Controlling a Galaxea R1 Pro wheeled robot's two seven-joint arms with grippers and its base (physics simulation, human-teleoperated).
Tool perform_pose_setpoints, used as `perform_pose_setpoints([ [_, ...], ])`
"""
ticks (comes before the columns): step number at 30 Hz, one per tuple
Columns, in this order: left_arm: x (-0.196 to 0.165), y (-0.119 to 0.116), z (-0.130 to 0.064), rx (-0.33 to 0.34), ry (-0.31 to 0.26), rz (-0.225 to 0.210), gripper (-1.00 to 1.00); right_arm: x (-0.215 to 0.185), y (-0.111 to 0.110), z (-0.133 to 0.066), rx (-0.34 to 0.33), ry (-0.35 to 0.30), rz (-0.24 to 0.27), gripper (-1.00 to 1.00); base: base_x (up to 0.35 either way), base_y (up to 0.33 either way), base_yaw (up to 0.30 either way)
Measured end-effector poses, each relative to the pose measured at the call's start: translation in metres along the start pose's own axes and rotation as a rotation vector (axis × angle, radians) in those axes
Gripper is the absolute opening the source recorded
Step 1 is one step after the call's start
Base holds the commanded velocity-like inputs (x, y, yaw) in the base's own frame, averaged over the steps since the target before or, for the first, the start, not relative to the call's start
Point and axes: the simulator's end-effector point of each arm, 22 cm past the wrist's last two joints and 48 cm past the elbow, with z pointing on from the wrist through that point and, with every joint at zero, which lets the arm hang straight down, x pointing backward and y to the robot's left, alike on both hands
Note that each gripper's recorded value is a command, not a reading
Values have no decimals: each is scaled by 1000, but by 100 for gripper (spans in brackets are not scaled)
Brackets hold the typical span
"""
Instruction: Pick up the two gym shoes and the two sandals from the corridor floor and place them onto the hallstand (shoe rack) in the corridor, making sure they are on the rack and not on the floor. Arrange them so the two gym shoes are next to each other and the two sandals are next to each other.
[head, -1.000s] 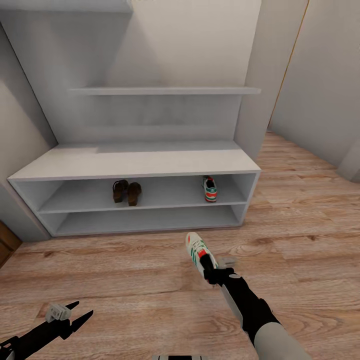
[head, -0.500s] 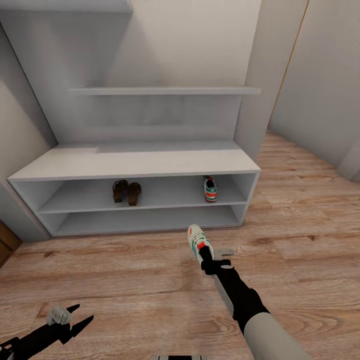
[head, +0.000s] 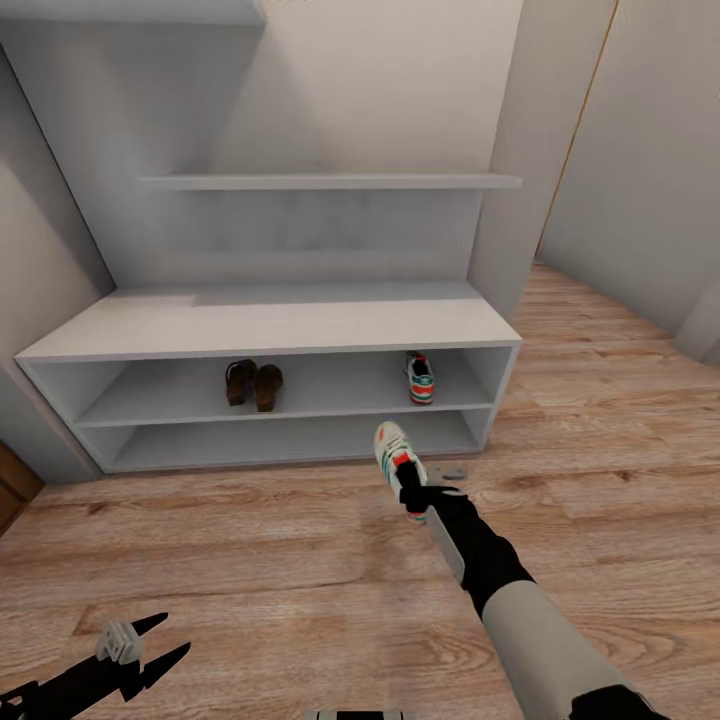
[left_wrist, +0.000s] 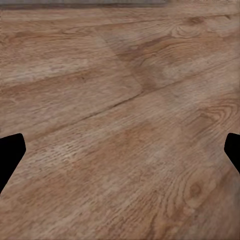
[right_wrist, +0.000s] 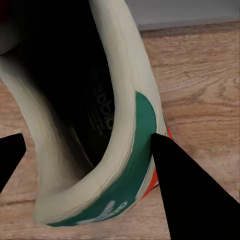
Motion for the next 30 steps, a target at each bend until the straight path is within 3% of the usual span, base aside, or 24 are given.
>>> perform_pose_setpoints([
  [3, 0, 0, 0, -1, -1, 0, 100, 3, 1, 0, -4, 19, 69, -100, 0, 0, 0],
  [7, -1, 1, 0, -2, -2, -1, 100, 12, -9, -1, 45, 59, 183, -100, 56, 0, 0],
  [10, -1, 0, 0, -2, -3, -1, 100, 18, -8, -1, 47, 80, 236, -100, 238, 0, 0],
  [30, -6, 0, 0, -5, -9, 10, 100, 3, -4, -9, 37, 54, 245, -100, 30, 0, -17],
])
